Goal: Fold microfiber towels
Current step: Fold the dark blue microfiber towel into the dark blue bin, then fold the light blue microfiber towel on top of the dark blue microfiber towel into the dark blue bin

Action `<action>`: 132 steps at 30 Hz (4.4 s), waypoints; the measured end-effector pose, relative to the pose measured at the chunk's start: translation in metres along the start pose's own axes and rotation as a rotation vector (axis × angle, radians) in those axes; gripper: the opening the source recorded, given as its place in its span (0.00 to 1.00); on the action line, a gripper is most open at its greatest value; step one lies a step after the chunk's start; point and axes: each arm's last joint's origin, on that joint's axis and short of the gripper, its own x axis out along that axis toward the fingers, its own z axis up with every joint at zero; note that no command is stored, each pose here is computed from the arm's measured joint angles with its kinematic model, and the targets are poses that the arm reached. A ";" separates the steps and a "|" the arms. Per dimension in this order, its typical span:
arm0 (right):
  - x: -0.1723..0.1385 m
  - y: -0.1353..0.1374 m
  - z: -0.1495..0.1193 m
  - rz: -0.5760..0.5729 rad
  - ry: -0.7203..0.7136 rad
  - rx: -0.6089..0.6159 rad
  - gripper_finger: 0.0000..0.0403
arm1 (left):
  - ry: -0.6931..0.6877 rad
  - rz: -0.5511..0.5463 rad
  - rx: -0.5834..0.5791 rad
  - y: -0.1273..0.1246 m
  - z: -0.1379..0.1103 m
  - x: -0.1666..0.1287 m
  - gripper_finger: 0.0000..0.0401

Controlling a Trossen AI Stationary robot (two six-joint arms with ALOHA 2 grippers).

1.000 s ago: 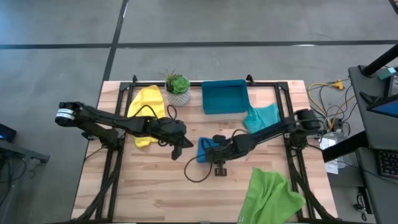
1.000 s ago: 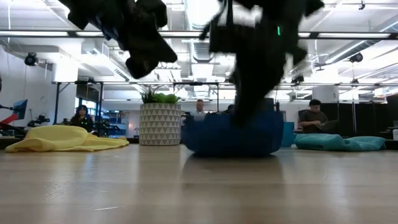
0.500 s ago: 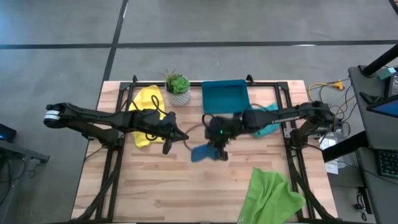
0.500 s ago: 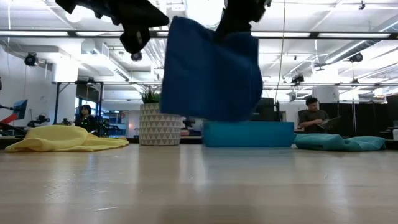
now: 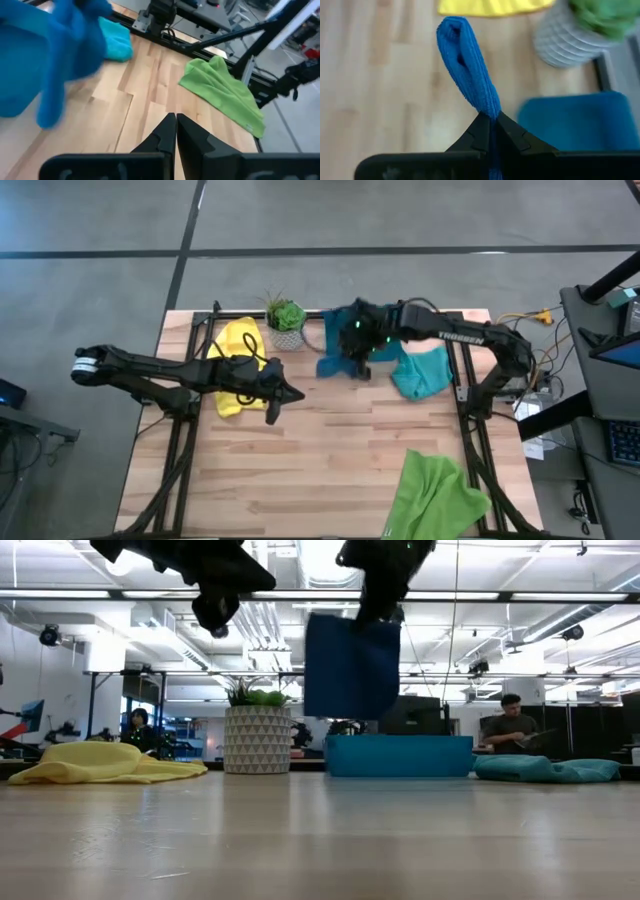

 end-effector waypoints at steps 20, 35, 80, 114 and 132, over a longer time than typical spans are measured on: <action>0.040 -0.138 -0.031 -0.341 0.100 -0.110 0.02 | -0.046 0.120 -0.031 0.017 0.007 0.000 0.00; 0.117 -0.117 -0.067 -0.114 0.288 -0.117 0.02 | -0.065 0.159 -0.067 0.027 0.011 -0.002 0.00; 0.104 -0.124 -0.089 0.122 0.278 -0.018 0.18 | -0.059 0.161 -0.067 0.028 0.009 -0.001 0.00; 0.146 -0.156 -0.094 -0.125 0.286 0.088 0.02 | -0.041 0.200 -0.109 0.039 0.007 0.013 0.00; -0.032 -0.062 -0.170 -0.028 -0.059 0.589 0.02 | -0.089 0.239 0.008 0.051 0.016 0.010 0.00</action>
